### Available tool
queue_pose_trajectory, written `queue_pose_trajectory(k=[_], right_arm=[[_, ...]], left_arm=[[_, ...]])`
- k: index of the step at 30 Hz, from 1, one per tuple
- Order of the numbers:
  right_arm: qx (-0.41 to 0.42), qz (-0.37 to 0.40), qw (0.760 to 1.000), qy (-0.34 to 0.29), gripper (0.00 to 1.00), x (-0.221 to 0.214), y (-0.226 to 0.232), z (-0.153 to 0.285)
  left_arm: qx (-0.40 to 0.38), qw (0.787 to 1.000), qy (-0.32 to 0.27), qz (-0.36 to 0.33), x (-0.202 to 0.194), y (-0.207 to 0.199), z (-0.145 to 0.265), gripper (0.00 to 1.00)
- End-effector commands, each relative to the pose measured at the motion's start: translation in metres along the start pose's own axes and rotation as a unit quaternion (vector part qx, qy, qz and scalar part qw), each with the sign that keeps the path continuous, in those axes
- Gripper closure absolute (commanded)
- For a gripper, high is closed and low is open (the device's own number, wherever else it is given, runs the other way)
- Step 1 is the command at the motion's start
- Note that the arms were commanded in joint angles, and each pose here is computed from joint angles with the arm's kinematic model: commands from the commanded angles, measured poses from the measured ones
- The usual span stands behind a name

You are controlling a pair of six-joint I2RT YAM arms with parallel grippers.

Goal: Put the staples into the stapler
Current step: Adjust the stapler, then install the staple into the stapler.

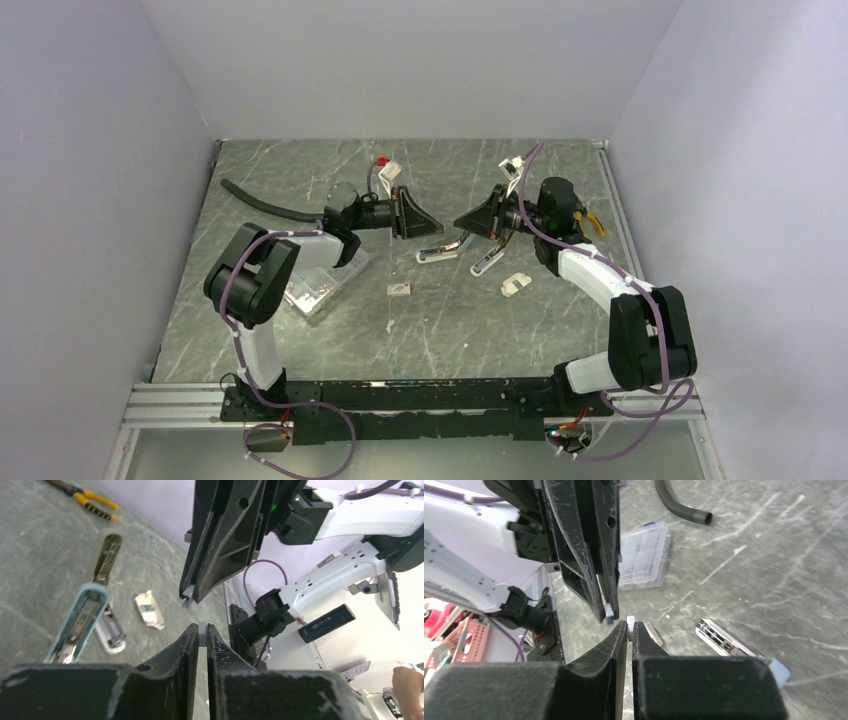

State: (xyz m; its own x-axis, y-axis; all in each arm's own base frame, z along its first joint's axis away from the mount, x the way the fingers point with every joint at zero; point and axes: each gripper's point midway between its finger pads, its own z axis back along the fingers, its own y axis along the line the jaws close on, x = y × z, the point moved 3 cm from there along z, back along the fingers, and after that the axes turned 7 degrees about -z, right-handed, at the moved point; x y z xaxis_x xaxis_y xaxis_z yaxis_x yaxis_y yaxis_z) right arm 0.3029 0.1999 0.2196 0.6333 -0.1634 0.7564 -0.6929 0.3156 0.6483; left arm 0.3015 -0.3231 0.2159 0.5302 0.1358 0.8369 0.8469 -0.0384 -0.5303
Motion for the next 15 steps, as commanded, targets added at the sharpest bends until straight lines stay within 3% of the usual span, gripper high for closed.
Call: queue_pose_trajectory(k=[1, 7, 10, 15], right_arm=[[-0.040, 0.021, 0.999, -0.010, 1.00, 0.010, -0.008, -0.003], [-0.075, 0.017, 0.997, 0.021, 1.00, -0.002, -0.019, -0.020], [-0.092, 0.005, 0.995, 0.039, 1.00, -0.009, -0.026, -0.032], [-0.130, -0.020, 0.988, 0.083, 1.00, -0.027, -0.042, -0.054]], left_arm=[[0.038, 0.999, 0.019, -0.032, 0.008, 0.010, 0.025, 0.84], [0.142, 0.980, 0.142, 0.015, -0.035, 0.031, 0.063, 0.83], [0.172, 0.965, 0.197, -0.001, -0.046, 0.031, 0.082, 0.84], [0.205, 0.948, 0.240, -0.044, -0.050, 0.029, 0.112, 0.85]])
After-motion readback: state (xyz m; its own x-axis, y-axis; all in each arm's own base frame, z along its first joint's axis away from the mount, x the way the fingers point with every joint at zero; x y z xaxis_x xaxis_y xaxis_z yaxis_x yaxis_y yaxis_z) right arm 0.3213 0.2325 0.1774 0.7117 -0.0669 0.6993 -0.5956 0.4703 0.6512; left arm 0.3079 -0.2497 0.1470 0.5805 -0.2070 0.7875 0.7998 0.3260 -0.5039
